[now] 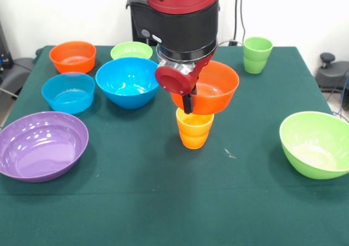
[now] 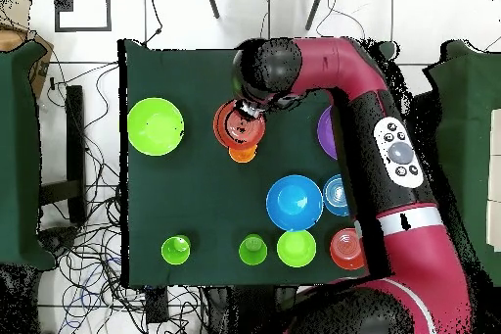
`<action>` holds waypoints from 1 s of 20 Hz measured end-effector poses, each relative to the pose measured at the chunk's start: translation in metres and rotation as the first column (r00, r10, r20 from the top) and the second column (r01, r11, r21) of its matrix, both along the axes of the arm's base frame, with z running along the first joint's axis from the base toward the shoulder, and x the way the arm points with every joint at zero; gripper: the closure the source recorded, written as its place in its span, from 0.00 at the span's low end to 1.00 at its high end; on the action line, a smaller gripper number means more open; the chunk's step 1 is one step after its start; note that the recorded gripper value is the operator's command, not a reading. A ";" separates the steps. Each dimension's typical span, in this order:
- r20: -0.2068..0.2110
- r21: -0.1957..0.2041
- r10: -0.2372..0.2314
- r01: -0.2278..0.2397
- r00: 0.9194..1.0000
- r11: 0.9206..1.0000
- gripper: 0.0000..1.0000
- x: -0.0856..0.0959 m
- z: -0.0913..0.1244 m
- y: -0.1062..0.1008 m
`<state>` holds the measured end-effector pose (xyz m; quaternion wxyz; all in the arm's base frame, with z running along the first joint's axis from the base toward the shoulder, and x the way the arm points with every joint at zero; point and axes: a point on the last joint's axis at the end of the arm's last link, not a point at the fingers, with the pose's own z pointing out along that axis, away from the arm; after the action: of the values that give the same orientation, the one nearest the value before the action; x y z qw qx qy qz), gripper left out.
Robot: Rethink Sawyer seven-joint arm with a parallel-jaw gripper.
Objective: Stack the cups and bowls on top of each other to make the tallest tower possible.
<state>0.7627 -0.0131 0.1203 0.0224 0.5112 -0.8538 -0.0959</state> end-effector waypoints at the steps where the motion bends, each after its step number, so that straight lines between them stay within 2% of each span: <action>1: -0.001 -0.001 -0.002 0.002 1.000 1.000 1.00 0.001 0.000 -0.001; 12: -0.005 0.002 -0.035 0.035 0.999 0.999 1.00 0.013 -0.008 -0.014; 20: -0.007 0.000 -0.033 0.033 0.999 0.999 1.00 0.013 -0.011 -0.014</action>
<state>0.7752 -0.0274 0.1095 0.0240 0.4965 -0.8622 -0.0981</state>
